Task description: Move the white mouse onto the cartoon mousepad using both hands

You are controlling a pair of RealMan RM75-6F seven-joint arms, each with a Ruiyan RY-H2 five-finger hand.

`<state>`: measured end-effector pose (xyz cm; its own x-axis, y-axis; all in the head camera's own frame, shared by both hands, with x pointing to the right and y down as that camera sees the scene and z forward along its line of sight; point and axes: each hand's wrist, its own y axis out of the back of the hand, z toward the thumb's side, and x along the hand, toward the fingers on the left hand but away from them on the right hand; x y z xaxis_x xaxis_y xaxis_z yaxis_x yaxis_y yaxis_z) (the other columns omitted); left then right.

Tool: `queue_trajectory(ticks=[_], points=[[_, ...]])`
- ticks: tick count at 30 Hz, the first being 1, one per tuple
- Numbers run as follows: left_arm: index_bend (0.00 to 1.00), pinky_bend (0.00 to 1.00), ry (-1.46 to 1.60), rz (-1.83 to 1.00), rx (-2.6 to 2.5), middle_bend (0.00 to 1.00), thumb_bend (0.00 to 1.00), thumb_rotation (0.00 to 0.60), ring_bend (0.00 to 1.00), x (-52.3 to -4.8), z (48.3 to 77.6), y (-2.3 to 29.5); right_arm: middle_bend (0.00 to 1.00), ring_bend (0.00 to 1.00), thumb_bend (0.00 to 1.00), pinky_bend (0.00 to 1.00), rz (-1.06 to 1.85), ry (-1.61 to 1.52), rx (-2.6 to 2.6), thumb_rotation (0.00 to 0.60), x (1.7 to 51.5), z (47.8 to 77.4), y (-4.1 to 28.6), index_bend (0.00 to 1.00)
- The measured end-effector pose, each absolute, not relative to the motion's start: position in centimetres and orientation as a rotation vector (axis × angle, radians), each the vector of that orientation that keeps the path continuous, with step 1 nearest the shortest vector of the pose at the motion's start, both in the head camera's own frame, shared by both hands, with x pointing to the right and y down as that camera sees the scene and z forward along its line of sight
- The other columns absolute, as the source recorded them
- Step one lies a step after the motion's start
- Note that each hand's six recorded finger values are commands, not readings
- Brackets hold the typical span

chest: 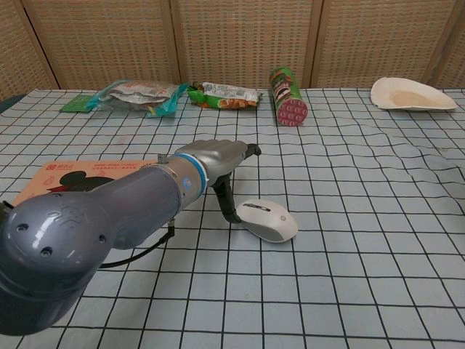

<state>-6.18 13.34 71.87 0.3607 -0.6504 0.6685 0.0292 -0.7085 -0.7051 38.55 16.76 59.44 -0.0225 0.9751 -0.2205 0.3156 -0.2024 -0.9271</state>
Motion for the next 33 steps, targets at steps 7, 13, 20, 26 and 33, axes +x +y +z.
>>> queue_trajectory(ticks=[7,13,20,26,33], points=[[0.09,0.07,0.414,-1.358,-1.959,0.00,0.17,0.600,0.03,-6.4,70.2,13.0,0.02,0.01,0.18,0.06,1.250,-1.376,-1.586,0.600,38.5,59.6,16.8,0.23],[0.13,0.07,0.345,-1.359,-1.964,0.01,0.17,0.600,0.03,-5.0,70.2,13.4,0.02,0.01,0.18,0.06,1.251,-1.379,-1.584,0.600,38.6,59.6,16.8,0.23],[0.16,0.07,0.304,-1.370,-1.965,0.03,0.17,0.600,0.03,-3.5,70.9,13.9,0.02,0.01,0.18,0.06,1.248,-1.388,-1.583,0.600,38.7,59.5,16.7,0.23],[0.22,0.07,0.272,-1.382,-1.952,0.09,0.17,0.600,0.05,-2.5,71.6,14.2,0.02,0.01,0.18,0.06,1.244,-1.394,-1.587,0.600,38.7,59.4,16.6,0.23],[0.41,0.17,0.242,-1.381,-1.943,0.24,0.19,0.600,0.15,-2.0,72.0,14.7,0.02,0.01,0.18,0.06,1.237,-1.402,-1.589,0.600,38.8,59.2,16.6,0.23]])
